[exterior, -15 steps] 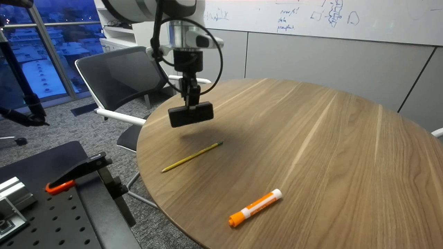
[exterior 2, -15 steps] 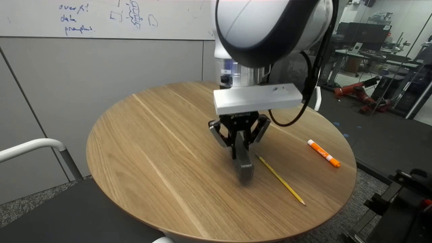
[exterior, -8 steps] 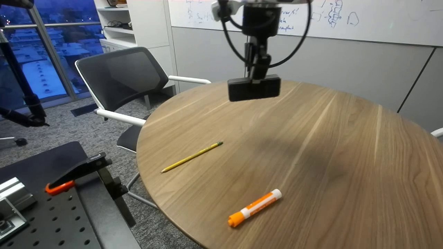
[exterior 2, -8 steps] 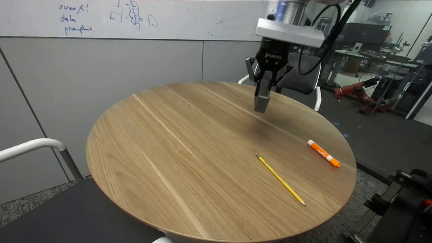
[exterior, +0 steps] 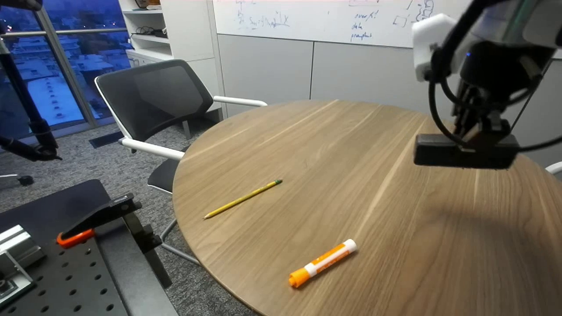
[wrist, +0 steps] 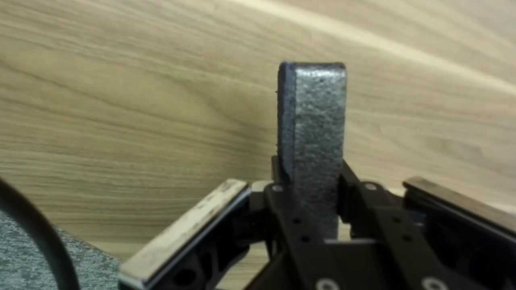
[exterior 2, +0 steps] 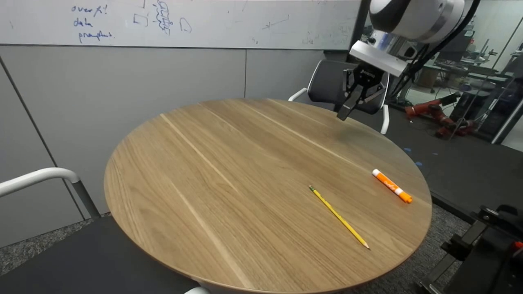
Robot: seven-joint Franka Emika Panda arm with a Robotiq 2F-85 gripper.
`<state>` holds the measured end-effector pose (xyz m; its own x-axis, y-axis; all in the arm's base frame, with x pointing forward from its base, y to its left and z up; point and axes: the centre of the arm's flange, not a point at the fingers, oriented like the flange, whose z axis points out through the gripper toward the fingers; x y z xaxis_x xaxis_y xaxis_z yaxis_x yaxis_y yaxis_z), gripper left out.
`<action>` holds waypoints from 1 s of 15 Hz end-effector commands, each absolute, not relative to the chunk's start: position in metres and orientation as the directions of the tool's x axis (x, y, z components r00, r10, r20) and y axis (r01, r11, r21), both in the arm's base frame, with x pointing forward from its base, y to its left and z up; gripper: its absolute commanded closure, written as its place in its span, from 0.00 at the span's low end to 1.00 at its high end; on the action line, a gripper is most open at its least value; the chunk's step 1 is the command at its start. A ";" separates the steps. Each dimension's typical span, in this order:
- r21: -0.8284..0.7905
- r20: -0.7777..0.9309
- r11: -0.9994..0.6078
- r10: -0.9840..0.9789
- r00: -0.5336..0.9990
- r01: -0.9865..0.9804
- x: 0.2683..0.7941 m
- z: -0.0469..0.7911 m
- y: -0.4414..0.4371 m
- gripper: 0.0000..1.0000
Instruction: Move the grey block to the right
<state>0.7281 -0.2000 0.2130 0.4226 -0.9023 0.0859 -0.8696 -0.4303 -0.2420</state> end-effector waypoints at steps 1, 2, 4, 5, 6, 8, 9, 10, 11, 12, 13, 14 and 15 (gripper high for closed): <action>-0.271 0.145 -0.321 -0.946 0.291 -0.907 0.770 0.139 -0.242 0.44; -0.271 0.164 -0.303 -0.950 0.266 -0.914 0.771 0.114 -0.246 0.86; -0.264 0.185 -0.277 -0.955 0.234 -0.924 0.772 0.072 -0.252 0.85; -0.277 0.201 -0.269 -0.955 0.218 -0.922 0.773 0.062 -0.253 0.91; -0.293 0.212 -0.266 -0.955 0.209 -0.918 0.776 0.067 -0.251 0.92; -0.278 0.189 -0.268 -0.957 0.221 -0.923 0.769 0.073 -0.243 0.94; -0.267 0.176 -0.273 -0.957 0.231 -0.924 0.765 0.076 -0.241 0.92; -0.247 0.147 -0.290 -0.954 0.260 -0.925 0.758 0.087 -0.235 0.92; -0.230 0.131 -0.301 -0.952 0.277 -0.925 0.752 0.094 -0.232 0.44; -0.205 0.099 -0.324 -0.946 0.310 -0.923 0.742 0.105 -0.227 0.43; -0.180 0.066 -0.340 -0.940 0.334 -0.923 0.736 0.106 -0.222 0.36; -0.157 0.041 -0.358 -0.934 0.356 -0.920 0.730 0.113 -0.218 0.30; -0.131 0.015 -0.374 -0.927 0.375 -0.918 0.728 0.117 -0.214 0.24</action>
<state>0.7516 -0.2298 0.1056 0.3079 -0.9454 0.1071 -0.9199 -0.3245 -0.2200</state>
